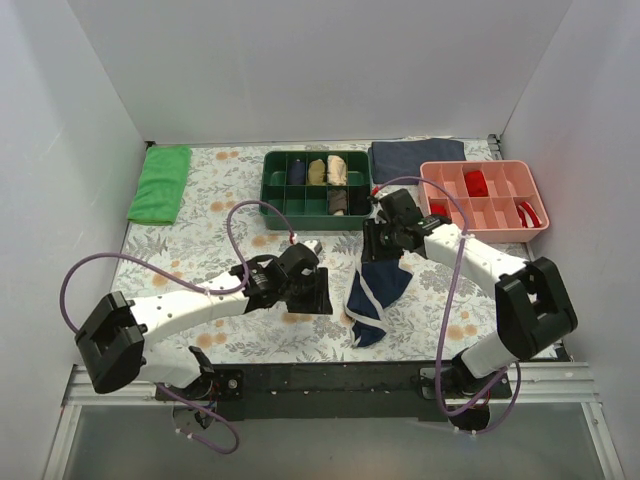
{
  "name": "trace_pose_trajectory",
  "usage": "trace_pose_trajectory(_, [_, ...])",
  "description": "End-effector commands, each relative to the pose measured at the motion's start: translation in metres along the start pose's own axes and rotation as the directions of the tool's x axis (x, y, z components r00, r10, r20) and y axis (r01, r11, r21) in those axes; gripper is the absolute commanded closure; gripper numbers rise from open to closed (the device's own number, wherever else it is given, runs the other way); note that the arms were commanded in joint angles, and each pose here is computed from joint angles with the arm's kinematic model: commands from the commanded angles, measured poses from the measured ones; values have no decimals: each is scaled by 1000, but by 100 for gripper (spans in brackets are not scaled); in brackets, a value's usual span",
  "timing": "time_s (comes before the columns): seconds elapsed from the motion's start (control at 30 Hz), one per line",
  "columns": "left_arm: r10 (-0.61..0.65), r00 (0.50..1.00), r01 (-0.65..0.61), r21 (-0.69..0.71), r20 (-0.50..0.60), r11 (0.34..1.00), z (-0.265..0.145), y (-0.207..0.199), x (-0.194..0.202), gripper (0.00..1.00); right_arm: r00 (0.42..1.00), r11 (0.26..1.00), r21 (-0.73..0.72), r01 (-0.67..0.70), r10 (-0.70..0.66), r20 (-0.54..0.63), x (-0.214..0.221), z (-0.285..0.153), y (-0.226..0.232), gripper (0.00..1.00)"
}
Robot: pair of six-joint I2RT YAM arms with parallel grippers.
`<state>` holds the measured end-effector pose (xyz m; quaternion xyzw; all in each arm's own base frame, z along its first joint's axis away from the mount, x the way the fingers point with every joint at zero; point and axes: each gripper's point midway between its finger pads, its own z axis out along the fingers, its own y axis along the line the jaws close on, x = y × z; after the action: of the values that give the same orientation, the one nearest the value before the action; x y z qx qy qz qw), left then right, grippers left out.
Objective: Roll the underwear
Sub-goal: Flatten out the underwear at the center of the board.
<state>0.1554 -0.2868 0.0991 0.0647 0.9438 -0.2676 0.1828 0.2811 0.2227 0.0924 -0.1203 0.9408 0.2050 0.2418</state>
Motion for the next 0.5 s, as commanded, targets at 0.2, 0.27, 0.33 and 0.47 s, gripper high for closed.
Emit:
trace_pose_trajectory(0.2, [83,996,-83,5,17,997,24,-50,-5,53,998,996,85,29,-24,-63,18,19,-6,53])
trace_pose_trajectory(0.27, [89,996,-89,2,6,996,32,-54,-4,53,998,996,89,28,-22,-61,19,21,-8,53])
trace_pose_trajectory(0.33, [92,996,-92,-11,-14,996,41,-53,0,53,997,995,97,28,-21,-68,20,21,-10,52])
trace_pose_trajectory(0.47, [131,990,-131,-6,-51,991,53,-60,5,47,997,991,129,37,-27,-75,22,24,-16,51])
